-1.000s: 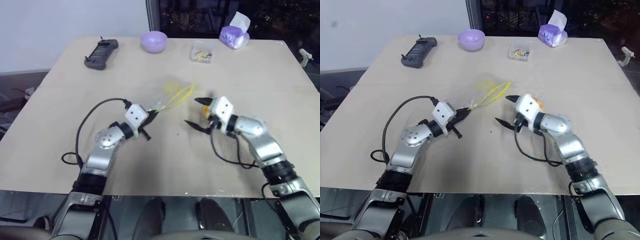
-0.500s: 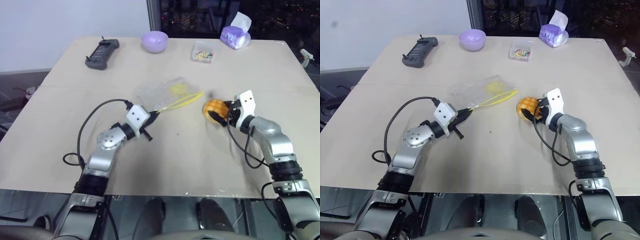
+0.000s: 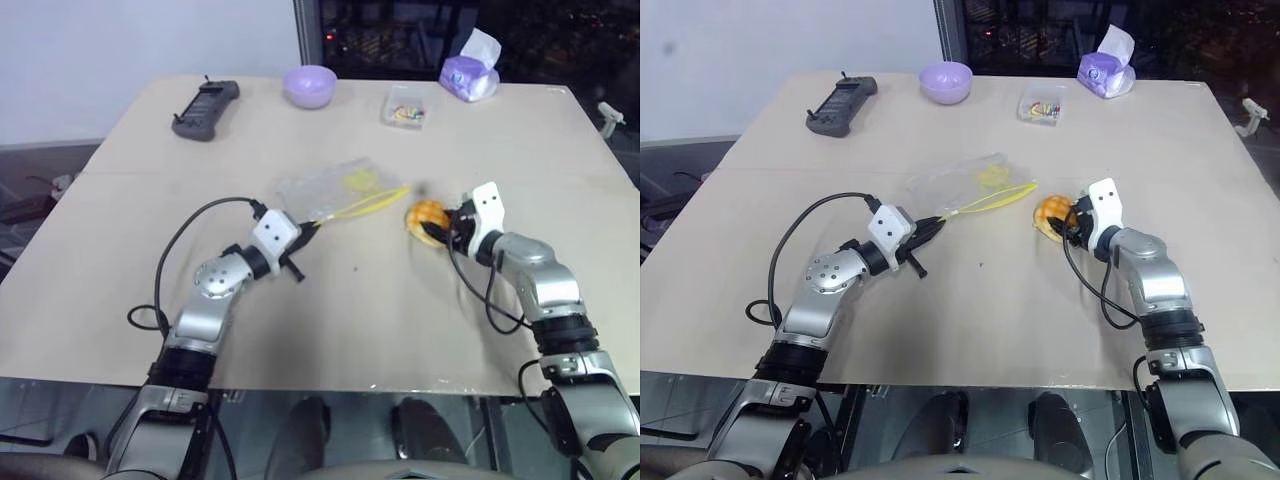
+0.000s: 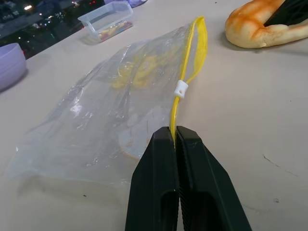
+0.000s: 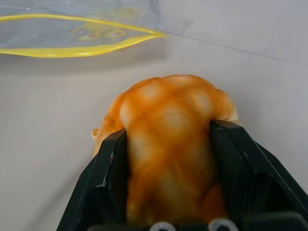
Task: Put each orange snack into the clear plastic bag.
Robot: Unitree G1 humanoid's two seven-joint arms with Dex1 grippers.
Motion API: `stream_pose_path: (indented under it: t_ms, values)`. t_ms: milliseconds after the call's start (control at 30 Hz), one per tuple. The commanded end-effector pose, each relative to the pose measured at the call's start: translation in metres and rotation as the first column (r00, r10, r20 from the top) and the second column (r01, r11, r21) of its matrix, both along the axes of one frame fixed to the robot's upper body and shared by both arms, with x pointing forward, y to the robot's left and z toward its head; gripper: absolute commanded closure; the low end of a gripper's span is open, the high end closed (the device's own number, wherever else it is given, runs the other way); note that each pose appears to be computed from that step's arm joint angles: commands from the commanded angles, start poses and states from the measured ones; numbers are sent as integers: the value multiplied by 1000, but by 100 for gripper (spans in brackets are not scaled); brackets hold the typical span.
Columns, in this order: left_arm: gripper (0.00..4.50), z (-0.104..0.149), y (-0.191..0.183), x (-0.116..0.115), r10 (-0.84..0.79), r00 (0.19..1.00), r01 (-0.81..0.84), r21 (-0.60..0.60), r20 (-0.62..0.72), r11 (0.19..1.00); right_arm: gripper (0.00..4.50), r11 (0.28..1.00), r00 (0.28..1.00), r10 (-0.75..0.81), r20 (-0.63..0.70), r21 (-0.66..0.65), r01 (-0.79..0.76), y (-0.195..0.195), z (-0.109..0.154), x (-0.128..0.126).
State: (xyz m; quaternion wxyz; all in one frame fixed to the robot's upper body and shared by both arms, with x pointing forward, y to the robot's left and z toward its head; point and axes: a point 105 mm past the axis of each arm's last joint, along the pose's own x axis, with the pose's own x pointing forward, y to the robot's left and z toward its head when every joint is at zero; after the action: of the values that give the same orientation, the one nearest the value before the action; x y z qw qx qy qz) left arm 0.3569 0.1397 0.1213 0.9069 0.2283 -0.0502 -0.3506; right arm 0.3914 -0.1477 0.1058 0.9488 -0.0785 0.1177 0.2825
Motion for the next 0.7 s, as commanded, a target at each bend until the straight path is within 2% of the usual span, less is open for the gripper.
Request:
stream_pose_path:
  t_ms: [33, 200, 333, 467, 533, 700]
  values:
    - [450, 11, -3, 0, -15, 999, 15, -1, 43, 1000, 326, 998, 992, -41, -121, -42, 37, -7, -36, -6]
    - [450, 11, -4, 0, -18, 999, 18, -3, 39, 1000, 447, 998, 995, -54, -82, -30, 51, -6, -29, -1]
    - [450, 11, -5, 1, -19, 999, 19, -5, 39, 1000, 449, 998, 998, -53, -28, 28, 54, -2, -14, 4]
    - [450, 11, -7, 1, -22, 999, 22, -10, 38, 1000, 449, 985, 993, 43, 109, 160, -60, 17, 24, -1]
    - [450, 11, -7, 0, -23, 999, 24, -10, 38, 1000, 449, 972, 984, 107, 140, 192, -133, 27, 34, -8]
    - [450, 11, -9, 0, -31, 999, 31, -9, 37, 999, 449, 943, 963, 232, 135, 211, -256, 48, 36, -24]
